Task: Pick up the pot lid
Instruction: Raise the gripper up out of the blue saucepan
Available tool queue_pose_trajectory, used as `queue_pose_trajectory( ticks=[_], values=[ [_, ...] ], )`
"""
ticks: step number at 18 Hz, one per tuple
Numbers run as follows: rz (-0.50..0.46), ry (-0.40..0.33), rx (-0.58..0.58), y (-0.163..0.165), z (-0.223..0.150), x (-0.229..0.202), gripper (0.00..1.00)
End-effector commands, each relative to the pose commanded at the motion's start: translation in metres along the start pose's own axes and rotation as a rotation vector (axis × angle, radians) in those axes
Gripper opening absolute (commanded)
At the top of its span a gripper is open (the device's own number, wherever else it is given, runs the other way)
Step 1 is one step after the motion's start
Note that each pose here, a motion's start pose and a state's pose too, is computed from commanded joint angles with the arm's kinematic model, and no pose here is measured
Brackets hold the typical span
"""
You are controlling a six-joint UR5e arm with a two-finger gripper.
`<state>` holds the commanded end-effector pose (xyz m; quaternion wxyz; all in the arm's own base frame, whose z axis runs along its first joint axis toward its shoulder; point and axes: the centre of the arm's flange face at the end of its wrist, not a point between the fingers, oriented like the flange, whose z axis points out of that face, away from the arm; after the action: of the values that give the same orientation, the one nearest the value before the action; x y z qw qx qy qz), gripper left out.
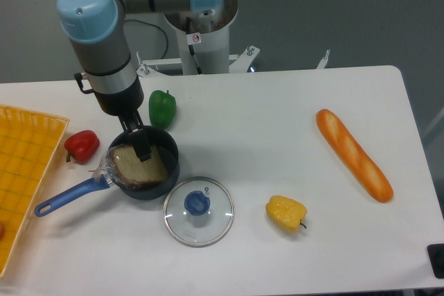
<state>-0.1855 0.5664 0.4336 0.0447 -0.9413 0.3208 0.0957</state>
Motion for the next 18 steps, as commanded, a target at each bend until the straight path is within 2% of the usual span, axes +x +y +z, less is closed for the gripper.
queue_pose_trajectory(
  ticks=[7,14,18],
  values=[
    [-0.009,0.003,0.003,-0.001,0.003,0.001,1.00],
    [-0.012,0.040,-0.008,0.003,0.032,0.016,1.00],
    [-0.102,0.046,-0.006,-0.001,0.039,0.008,1.00]
  ],
)
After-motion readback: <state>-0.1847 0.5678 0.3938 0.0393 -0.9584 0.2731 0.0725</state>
